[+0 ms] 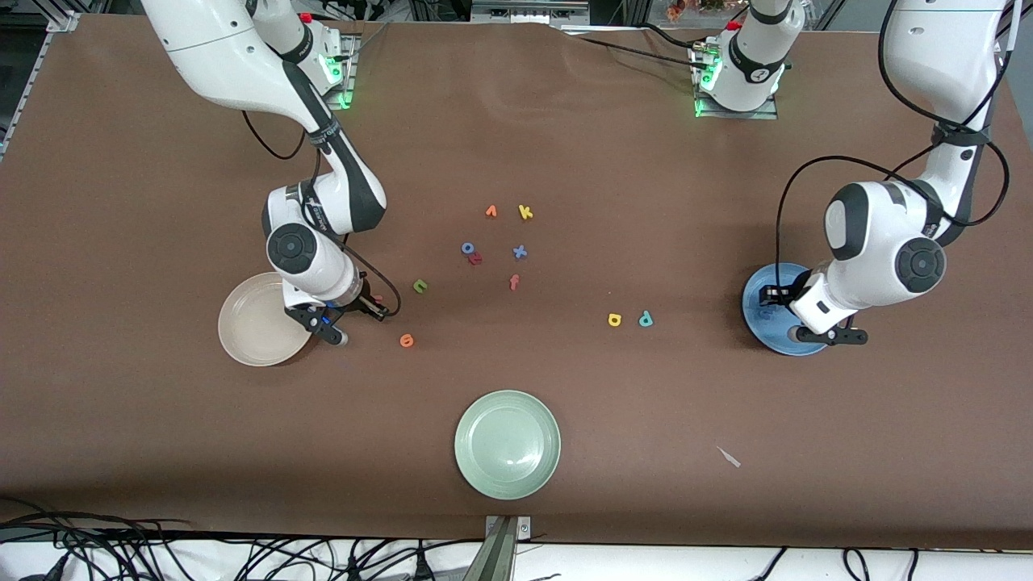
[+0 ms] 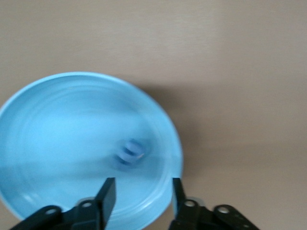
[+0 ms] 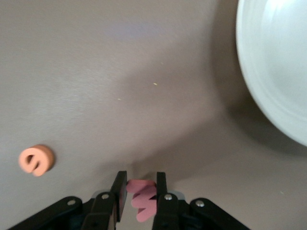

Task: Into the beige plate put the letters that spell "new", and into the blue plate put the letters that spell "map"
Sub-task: 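Carry the w to the white plate while the left gripper reaches the P, then place the P on the blue plate while the right gripper reaches the u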

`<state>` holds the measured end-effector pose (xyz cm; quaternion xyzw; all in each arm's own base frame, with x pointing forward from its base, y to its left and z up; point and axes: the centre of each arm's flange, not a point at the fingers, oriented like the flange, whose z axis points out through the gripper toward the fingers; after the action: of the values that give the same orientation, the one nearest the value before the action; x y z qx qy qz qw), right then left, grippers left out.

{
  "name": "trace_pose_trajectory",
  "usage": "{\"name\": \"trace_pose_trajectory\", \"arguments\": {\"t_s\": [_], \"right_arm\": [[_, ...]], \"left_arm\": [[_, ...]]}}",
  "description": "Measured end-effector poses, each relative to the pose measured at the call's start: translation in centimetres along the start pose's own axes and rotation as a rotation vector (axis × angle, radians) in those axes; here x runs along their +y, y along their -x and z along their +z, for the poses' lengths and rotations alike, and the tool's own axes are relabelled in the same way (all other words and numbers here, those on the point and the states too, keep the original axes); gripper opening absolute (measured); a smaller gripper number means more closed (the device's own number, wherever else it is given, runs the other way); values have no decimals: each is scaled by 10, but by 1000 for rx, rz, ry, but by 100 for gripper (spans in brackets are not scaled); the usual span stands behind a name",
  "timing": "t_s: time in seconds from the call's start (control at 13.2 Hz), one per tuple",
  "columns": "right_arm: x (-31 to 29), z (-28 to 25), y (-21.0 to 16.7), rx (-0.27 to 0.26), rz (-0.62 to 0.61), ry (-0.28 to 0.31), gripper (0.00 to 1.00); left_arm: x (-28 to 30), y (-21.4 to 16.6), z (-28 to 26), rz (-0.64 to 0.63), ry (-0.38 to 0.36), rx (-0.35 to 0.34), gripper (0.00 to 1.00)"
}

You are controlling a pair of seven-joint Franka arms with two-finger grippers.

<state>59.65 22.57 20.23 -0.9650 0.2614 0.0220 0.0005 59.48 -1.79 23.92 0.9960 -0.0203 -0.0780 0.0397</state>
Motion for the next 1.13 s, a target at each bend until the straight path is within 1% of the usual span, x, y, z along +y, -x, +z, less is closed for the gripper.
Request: {"name": "trace_pose_trajectory", "arguments": {"t_s": [0.15,0.23,0.3,0.45,0.61,0.76,0.98,1.06,1.13], "right_arm": [[4,-16,-17,-9,-71,28,29],[12,-22,-29,-7,-115,40,29],[24,-26,-41,-5,-158,53,29],[46,-32,-62,-2,-244,75,29],[66,-35,-80,5,-318,91,29],[79,-37,-91,7,-368,103,29],[91,-36,-101,5,-385,108,29],[93,-36,-102,4,-383,109,33],[93,-36,-102,4,-384,109,44]], "left_arm": [[21,-3,-1,32,3,22,82],[29,-3,-1,46,3,28,83],[43,-4,0,66,2,35,79],[86,-6,6,80,-2,76,78],[137,-4,26,95,-6,108,80],[176,-3,48,81,-5,124,80],[203,-10,65,30,0,122,80],[212,-12,69,12,2,122,80],[220,-13,74,0,2,120,80]]}}
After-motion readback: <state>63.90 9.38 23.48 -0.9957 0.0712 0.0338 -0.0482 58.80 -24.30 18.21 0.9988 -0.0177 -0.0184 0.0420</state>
